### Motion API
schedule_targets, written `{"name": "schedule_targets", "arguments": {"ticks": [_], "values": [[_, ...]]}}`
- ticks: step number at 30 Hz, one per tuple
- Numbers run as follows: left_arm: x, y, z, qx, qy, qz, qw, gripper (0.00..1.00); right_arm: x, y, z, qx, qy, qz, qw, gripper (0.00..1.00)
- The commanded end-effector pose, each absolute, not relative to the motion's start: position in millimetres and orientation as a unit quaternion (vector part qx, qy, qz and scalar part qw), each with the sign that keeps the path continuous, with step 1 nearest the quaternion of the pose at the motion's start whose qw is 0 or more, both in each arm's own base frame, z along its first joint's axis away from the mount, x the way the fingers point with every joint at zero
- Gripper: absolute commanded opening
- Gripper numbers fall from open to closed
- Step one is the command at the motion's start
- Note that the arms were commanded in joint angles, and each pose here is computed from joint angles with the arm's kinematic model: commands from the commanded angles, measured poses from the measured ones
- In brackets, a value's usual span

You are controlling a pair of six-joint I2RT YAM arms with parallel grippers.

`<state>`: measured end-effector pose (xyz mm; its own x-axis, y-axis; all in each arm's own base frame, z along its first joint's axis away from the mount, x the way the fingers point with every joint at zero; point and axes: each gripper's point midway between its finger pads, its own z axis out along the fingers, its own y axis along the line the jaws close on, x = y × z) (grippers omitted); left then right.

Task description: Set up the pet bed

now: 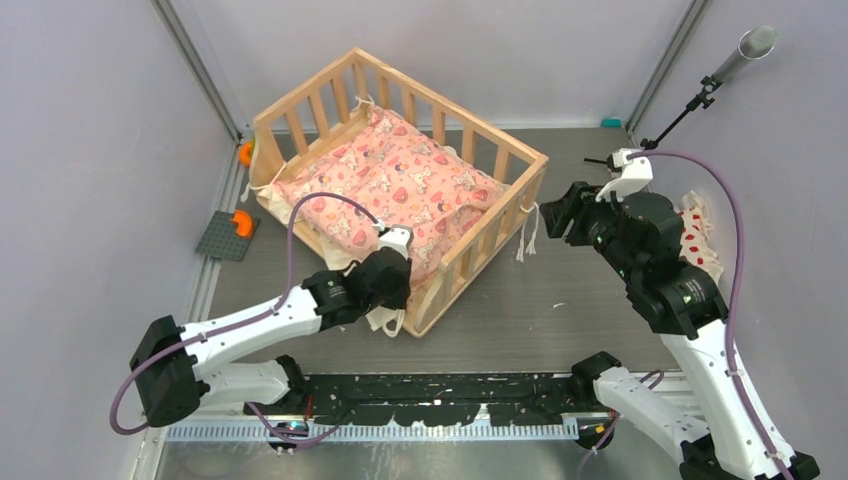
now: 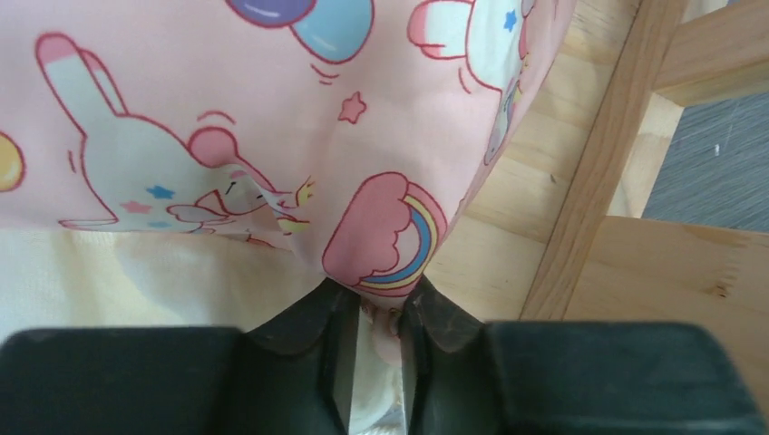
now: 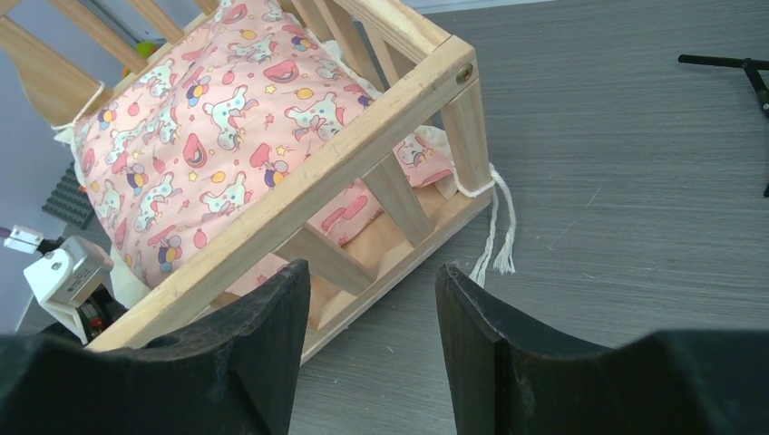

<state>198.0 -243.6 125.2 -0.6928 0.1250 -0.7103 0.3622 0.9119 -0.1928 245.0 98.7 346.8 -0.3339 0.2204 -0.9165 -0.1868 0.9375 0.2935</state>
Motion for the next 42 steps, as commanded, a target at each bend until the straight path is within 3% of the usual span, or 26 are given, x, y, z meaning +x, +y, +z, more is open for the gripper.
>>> {"name": "schedule_targets", "arguments": {"ticks": [1,4,11,17,25,33,36,42], "values": [[206.2,-252.4,152.9,0.133,0.891,-0.189,0.392,0.13,234.5,101.5,354.2,0.004,0.787,0.198,0.584,0.58],[211.4,-252.5,177.3,0.138,0.880,-0.199,0.409,0.00,227.5,104.5,357.1,-0.011,0.787,0.208,0.580,0.58],[233.2,-247.7,244.2,0.141,0.853,-0.234,0.444,0.00,207.7,128.9,376.9,-0.069,0.766,0.276,0.576,0.58],[264.2,-239.0,268.4,0.123,0.849,-0.262,0.443,0.00,192.3,168.6,393.9,-0.119,0.737,0.384,0.543,0.60],[288.0,-241.6,300.6,0.121,0.833,-0.301,0.448,0.00,201.9,197.8,422.2,-0.152,0.713,0.433,0.530,0.61],[309.7,-226.4,322.6,0.099,0.823,-0.321,0.458,0.00,211.6,294.5,408.9,-0.287,0.737,0.347,0.504,0.58],[317.9,-217.4,325.9,0.086,0.821,-0.332,0.457,0.00,228.8,326.1,389.6,-0.290,0.755,0.336,0.483,0.53],[327.1,-207.8,333.3,0.075,0.815,-0.347,0.457,0.00,264.7,350.2,337.0,-0.282,0.786,0.282,0.473,0.53]]}}
